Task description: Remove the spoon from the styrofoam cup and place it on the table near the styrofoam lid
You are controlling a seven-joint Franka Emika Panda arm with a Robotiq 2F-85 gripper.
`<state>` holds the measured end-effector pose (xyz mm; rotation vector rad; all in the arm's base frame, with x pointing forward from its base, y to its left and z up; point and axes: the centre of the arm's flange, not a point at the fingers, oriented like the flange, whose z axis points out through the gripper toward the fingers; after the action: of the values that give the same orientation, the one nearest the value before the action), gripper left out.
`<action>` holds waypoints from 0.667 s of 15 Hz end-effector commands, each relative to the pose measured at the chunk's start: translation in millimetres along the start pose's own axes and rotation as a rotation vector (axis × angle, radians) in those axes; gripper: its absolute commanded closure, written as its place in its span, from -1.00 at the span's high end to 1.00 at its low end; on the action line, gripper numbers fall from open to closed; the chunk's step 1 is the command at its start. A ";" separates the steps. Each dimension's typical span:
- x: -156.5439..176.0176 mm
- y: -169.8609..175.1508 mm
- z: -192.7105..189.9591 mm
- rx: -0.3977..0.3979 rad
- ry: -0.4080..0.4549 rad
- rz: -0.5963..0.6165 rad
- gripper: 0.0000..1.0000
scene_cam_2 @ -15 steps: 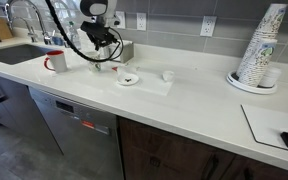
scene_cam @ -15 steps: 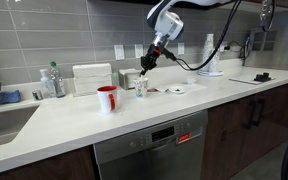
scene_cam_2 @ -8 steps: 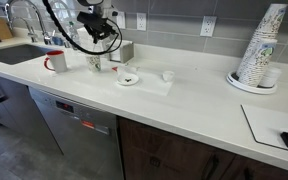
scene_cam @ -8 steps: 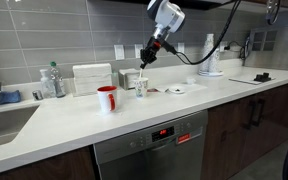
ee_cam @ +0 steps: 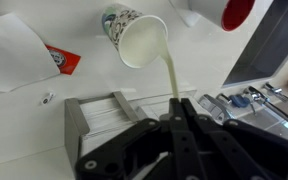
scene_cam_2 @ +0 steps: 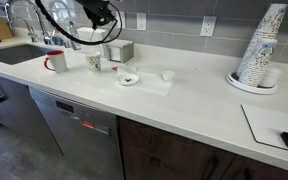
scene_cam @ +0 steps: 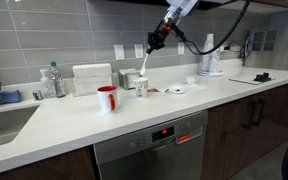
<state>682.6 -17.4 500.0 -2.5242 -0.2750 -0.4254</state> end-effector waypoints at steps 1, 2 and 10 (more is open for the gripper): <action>-42.0 20.3 -45.4 0.107 0.060 0.133 -0.98; -49.2 28.6 -54.6 0.124 0.085 0.171 -0.98; -141.8 147.7 -91.2 0.202 0.308 0.566 -0.98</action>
<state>603.7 -181.2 480.3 -2.2587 0.3223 -0.4813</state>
